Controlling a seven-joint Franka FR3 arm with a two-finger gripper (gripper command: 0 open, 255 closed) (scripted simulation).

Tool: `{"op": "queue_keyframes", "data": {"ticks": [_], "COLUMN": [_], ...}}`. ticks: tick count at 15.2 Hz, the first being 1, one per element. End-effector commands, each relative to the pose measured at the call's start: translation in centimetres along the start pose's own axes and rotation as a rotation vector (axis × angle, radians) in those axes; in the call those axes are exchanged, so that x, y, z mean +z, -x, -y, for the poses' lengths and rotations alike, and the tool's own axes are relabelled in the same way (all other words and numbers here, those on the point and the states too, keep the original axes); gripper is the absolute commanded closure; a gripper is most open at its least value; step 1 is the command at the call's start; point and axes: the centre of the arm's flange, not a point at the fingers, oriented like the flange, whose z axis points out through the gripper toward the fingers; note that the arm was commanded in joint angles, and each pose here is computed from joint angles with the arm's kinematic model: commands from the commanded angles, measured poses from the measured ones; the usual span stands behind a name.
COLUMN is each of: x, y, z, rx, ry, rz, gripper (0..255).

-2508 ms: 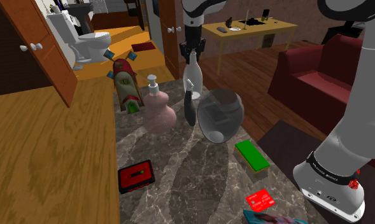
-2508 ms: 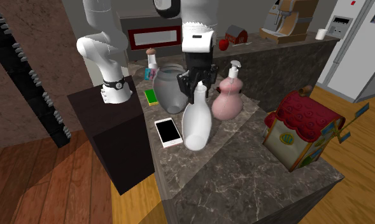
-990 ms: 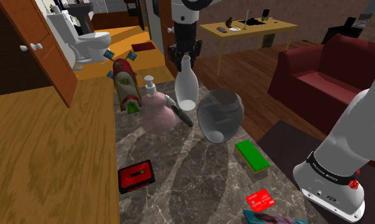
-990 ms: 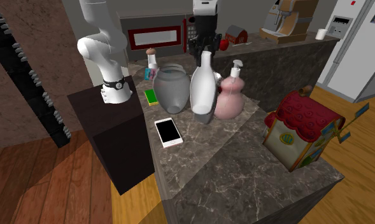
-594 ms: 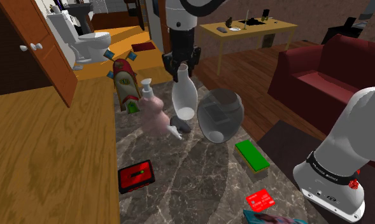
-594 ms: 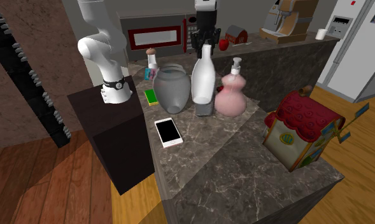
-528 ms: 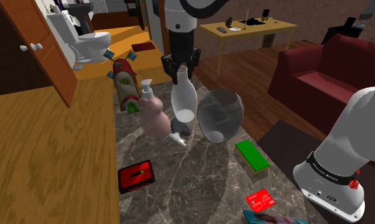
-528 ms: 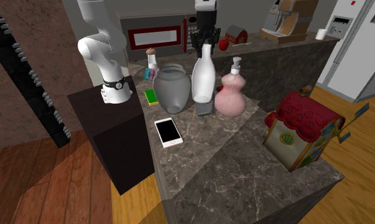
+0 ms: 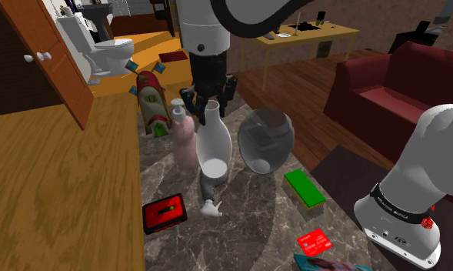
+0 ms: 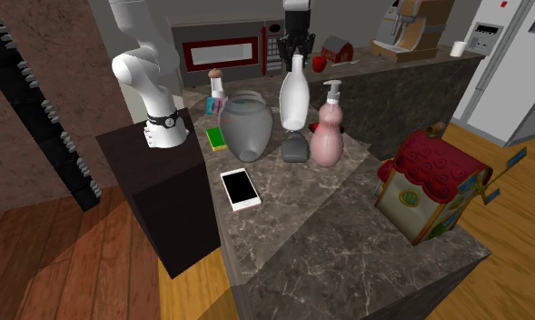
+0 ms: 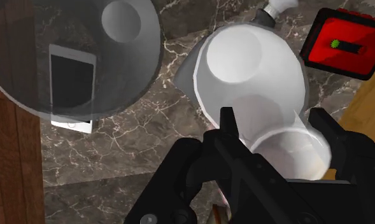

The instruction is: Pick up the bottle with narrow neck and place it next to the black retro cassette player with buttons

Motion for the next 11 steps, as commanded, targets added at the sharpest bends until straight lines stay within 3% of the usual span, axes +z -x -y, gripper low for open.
{"op": "queue_keyframes", "data": {"ticks": [1, 11], "x": [-0.1, -0.3], "y": [1.8, 11.1], "z": [1.9, 11.3], "rx": [0.001, 0.001], "ry": [0.000, 0.000], "rz": [0.000, 0.000], "gripper": [255, 255]}}
